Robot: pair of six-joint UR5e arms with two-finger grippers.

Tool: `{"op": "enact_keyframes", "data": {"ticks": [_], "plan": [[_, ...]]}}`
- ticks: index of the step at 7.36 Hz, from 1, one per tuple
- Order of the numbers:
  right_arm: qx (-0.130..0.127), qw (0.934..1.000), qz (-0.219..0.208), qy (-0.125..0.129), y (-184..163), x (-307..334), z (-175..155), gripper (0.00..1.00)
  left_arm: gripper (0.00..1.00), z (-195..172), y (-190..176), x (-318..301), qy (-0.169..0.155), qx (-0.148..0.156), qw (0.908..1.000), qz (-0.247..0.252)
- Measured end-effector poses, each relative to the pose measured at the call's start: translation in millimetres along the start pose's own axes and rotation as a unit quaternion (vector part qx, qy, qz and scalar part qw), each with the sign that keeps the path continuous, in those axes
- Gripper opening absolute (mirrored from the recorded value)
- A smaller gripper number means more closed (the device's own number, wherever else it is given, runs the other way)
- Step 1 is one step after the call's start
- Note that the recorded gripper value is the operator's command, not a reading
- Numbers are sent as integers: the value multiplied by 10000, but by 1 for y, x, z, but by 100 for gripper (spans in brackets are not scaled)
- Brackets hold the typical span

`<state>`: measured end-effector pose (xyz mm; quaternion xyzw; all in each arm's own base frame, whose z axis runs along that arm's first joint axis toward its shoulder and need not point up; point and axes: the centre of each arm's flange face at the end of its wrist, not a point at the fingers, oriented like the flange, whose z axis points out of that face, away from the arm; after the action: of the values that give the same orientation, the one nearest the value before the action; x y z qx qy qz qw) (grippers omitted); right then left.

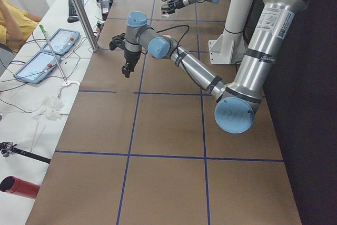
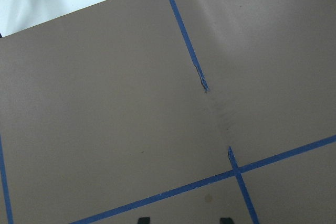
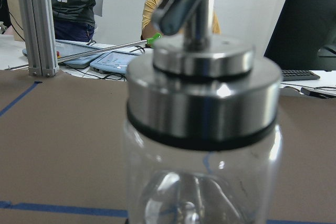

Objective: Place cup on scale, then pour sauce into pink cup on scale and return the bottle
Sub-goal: 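Turn the bottle upright and carry it back with the right gripper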

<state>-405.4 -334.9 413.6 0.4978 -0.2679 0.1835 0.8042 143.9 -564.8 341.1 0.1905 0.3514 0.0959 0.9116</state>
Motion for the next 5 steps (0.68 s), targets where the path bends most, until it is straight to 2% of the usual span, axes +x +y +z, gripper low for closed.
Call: {"op": "enact_keyframes", "data": {"ticks": [5], "plan": [[-76, 9999, 25, 66, 41, 22, 22, 0, 54, -2, 0, 1, 6, 13, 10000, 4]]}}
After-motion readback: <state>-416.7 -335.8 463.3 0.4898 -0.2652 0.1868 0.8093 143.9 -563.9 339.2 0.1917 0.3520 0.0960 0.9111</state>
